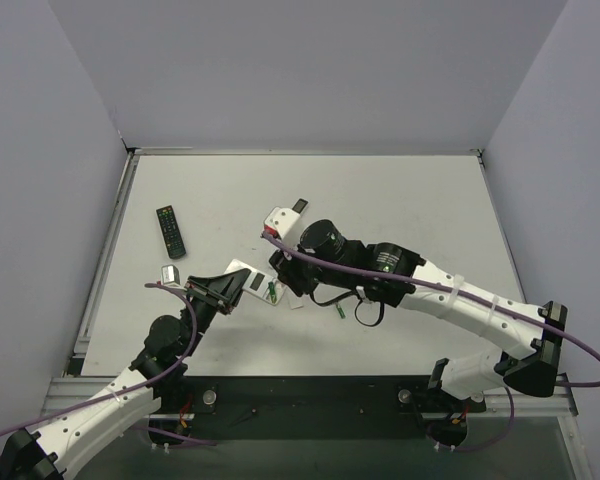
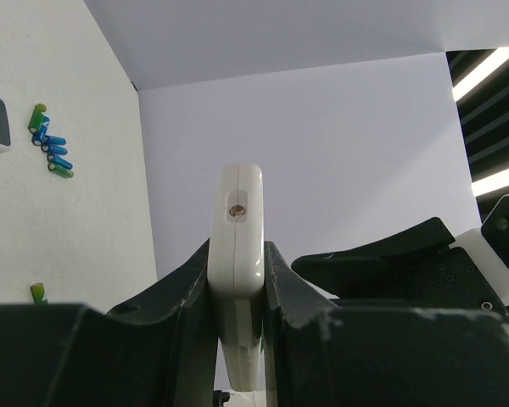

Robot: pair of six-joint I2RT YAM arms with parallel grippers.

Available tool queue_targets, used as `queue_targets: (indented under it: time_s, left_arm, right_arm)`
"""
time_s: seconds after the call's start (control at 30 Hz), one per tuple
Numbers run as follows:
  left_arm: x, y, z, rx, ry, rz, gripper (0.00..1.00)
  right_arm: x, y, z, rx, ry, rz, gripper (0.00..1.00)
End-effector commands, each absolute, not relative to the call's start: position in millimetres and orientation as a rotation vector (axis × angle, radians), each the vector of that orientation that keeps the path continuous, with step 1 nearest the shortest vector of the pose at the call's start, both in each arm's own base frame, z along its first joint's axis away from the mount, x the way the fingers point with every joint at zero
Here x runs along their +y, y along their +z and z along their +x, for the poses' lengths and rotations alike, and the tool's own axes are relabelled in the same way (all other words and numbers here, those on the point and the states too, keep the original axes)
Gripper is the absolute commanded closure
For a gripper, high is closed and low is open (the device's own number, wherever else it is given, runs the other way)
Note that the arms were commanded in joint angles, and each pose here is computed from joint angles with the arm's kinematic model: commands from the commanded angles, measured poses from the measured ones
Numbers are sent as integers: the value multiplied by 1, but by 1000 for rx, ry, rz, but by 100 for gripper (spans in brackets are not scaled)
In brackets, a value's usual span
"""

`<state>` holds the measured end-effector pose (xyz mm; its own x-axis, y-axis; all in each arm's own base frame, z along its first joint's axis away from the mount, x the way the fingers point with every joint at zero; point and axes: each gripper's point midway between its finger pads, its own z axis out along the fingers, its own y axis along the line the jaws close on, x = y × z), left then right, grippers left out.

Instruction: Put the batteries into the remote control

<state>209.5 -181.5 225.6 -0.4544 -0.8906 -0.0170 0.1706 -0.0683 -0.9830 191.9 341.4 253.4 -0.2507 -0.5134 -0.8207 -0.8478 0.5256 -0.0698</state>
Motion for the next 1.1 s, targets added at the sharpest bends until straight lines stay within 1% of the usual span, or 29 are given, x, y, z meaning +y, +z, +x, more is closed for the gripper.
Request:
queue_targets:
  time_s: [0.0,0.23,0.53,0.9,1.07]
  left_arm:
    - [-176,164,206,1466,-1579,-867,100]
    - [-176,164,205,1463,-1584,-864,100]
    - [-176,166,206,1456,-1588,-863,100]
    - [-175,167,206,1449,-1589,-866,100]
    - [-175,166,206,1451,-1589,-865,100]
  right_arm:
    - [355,274,194,1994,614,-913,68]
    - [376,270,189,2091,719,-814,75]
    - [381,250,185,2208,715,-798,82]
    - [375,237,182,2262,688,-789,82]
    - [368,237,187,2258,640,-770,78]
